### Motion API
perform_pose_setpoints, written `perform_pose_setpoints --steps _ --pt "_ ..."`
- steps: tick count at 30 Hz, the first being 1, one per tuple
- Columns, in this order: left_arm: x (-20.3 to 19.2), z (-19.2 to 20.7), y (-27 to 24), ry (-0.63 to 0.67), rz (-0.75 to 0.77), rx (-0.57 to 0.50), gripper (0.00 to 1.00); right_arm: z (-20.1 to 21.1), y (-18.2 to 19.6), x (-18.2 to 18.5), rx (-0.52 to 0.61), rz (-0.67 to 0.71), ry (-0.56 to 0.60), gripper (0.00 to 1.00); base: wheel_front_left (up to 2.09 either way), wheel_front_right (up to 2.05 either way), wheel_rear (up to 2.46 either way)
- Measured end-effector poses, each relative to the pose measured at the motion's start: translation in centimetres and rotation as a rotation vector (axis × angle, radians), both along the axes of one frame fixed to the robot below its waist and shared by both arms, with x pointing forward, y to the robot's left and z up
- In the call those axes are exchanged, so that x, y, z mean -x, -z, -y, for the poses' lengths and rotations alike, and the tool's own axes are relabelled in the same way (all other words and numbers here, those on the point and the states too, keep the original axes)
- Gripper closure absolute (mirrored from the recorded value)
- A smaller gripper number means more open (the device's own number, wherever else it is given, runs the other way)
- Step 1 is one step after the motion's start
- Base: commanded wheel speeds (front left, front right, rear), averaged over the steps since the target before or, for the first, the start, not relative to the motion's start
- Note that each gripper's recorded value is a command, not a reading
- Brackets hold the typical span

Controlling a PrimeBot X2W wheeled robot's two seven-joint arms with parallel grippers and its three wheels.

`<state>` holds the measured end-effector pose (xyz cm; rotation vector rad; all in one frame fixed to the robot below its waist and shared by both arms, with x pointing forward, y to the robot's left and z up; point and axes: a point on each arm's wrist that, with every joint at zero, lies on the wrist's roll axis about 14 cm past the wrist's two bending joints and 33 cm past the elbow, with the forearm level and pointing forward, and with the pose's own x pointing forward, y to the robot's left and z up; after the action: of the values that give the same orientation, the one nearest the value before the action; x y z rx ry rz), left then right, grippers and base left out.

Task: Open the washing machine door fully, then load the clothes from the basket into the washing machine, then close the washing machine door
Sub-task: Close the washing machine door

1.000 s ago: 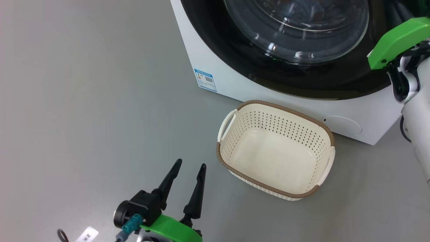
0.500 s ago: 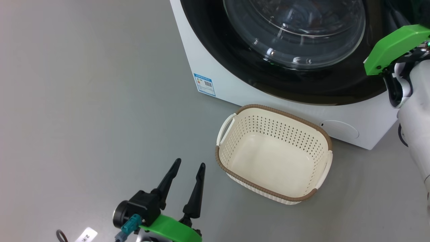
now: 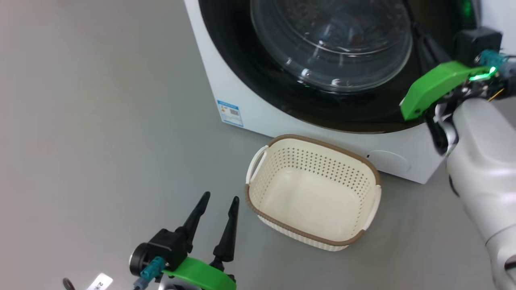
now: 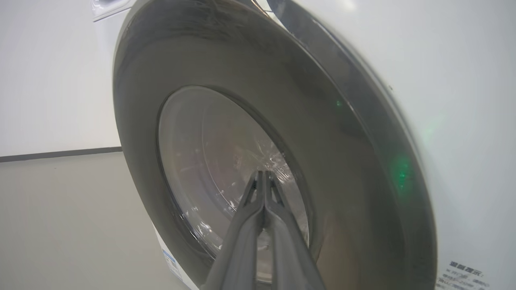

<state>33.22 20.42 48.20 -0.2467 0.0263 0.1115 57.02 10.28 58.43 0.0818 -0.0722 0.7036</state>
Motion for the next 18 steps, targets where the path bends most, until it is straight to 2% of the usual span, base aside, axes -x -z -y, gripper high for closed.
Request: perform_pose_setpoints --steps 6,10,11,12,15,16,18 --pt "-0.3 0.1 -0.6 0.019 0.020 -0.008 0.00 2.0 0.5 2.3 -0.033 0.002 0.007 1.00 0.00 0.00 0.00" --pt "-0.5 0.3 -0.8 0.036 0.028 -0.022 0.00 4.5 2.1 4.0 -0.034 -0.018 0.042 1.00 0.00 0.00 0.00" --pt "-0.5 0.4 -0.8 0.042 0.030 -0.024 0.00 5.2 2.7 4.4 -0.030 -0.024 0.052 0.85 0.00 0.00 0.00" --pt "-0.6 0.5 -1.0 0.046 0.034 -0.024 0.00 5.9 3.2 4.9 -0.030 -0.033 0.064 0.58 0.00 0.00 0.00" --pt "-0.9 1.0 -1.2 0.067 0.041 -0.031 0.00 7.9 4.4 6.4 -0.033 -0.055 0.102 0.03 0.00 0.00 0.00" --pt "-0.9 1.2 -1.1 0.073 0.038 -0.031 0.00 8.4 4.9 6.8 -0.036 -0.065 0.114 0.00 0.00 0.00 0.00" --pt "-0.9 1.6 -1.0 0.091 0.035 -0.032 0.00 9.4 5.6 7.9 -0.042 -0.082 0.135 0.00 0.00 0.00 0.00"
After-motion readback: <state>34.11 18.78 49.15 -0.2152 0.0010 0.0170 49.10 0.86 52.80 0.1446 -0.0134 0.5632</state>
